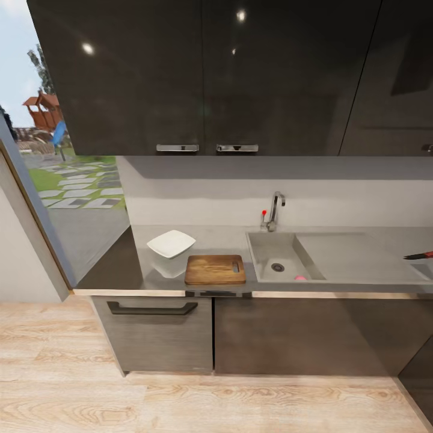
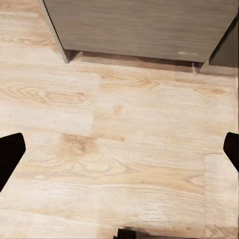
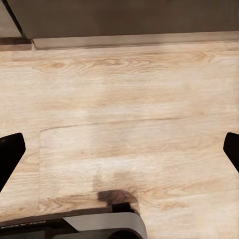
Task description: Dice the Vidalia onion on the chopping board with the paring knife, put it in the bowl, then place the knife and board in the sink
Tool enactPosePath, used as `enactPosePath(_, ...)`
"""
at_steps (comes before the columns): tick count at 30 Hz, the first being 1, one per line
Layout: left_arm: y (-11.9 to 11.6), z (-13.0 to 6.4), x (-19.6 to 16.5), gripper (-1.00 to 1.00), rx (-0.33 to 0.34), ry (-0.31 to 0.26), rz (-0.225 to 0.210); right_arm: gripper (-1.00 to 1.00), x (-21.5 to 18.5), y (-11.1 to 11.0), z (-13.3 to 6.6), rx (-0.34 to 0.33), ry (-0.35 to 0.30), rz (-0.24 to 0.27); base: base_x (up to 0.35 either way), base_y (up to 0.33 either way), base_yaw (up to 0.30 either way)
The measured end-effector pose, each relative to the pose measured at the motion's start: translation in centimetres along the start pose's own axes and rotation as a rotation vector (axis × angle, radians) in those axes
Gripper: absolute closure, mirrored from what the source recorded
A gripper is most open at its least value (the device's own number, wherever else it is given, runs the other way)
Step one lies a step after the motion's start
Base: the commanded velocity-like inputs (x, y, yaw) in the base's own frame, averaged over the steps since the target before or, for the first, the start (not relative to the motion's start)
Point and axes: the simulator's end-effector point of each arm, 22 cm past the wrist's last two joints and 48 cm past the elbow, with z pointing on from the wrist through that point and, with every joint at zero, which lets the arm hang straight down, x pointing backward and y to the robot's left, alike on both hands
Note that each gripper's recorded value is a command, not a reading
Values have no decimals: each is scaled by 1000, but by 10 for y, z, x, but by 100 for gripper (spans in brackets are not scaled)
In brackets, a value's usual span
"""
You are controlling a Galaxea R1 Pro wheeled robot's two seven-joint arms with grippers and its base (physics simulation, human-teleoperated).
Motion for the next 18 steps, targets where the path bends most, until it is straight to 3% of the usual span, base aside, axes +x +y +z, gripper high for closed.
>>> enactPosePath(6,-26,8,-49,-100,25,-108,-27,-100,0,0,0,0,0,0,0,0,0)
enactPosePath(10,-36,9,-69,-100,33,-149,-39,-100,0,0,0,0,0,0,0,0,0)
enactPosePath(15,-31,1,-93,-100,29,-194,-38,-100,0,0,0,0,0,0,0,0,0)
enactPosePath(18,-12,-23,-105,-100,11,-232,-16,-100,0,0,0,0,0,0,0,0,0)
